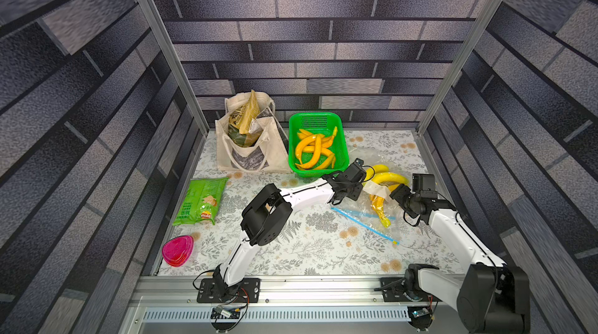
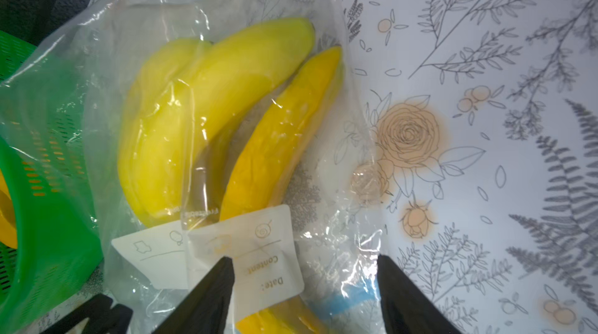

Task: Open the zip-top bag and take out the banana
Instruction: Unzip the zipper on the zipper food storage bag.

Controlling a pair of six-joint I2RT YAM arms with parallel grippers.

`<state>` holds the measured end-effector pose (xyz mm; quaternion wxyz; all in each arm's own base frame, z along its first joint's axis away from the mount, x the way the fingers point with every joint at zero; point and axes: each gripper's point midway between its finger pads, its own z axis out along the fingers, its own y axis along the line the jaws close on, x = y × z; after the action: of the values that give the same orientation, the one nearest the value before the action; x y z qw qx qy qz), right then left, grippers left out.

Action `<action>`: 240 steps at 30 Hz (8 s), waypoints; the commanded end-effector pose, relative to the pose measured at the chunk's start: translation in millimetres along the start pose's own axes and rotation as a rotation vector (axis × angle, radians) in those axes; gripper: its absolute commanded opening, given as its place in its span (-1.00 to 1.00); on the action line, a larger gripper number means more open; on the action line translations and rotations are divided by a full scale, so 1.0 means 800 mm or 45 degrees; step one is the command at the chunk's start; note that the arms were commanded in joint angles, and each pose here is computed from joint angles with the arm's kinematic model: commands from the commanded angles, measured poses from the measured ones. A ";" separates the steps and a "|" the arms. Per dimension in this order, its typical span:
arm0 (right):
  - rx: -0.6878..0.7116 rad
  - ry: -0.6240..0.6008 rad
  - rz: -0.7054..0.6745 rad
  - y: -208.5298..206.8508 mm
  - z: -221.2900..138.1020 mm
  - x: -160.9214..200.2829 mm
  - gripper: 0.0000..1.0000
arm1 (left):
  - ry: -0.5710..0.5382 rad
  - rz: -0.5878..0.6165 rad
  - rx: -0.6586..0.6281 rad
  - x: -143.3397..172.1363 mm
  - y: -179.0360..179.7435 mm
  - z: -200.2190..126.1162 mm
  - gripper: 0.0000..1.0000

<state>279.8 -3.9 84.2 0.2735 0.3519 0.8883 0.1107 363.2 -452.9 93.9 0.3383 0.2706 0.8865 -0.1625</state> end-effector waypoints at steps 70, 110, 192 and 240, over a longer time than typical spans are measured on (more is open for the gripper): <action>-0.093 0.285 -0.106 0.010 -0.010 0.139 -0.84 | 0.101 0.030 0.079 0.135 -0.031 -0.010 0.47; -0.084 0.305 -0.324 0.060 -0.044 0.101 -0.85 | -0.703 0.678 0.337 0.070 -0.119 -0.055 -0.29; -0.352 0.204 0.054 0.054 -0.067 0.113 -1.00 | -0.858 0.884 0.647 0.066 -0.179 -0.113 -0.26; -0.351 0.212 0.063 0.054 -0.062 0.116 -1.00 | -0.938 0.999 0.675 0.076 -0.191 -0.110 -0.58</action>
<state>219.5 87.3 99.8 0.2394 0.3323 0.8743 0.2605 188.9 -504.3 120.2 0.5637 0.5802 0.4901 -0.3248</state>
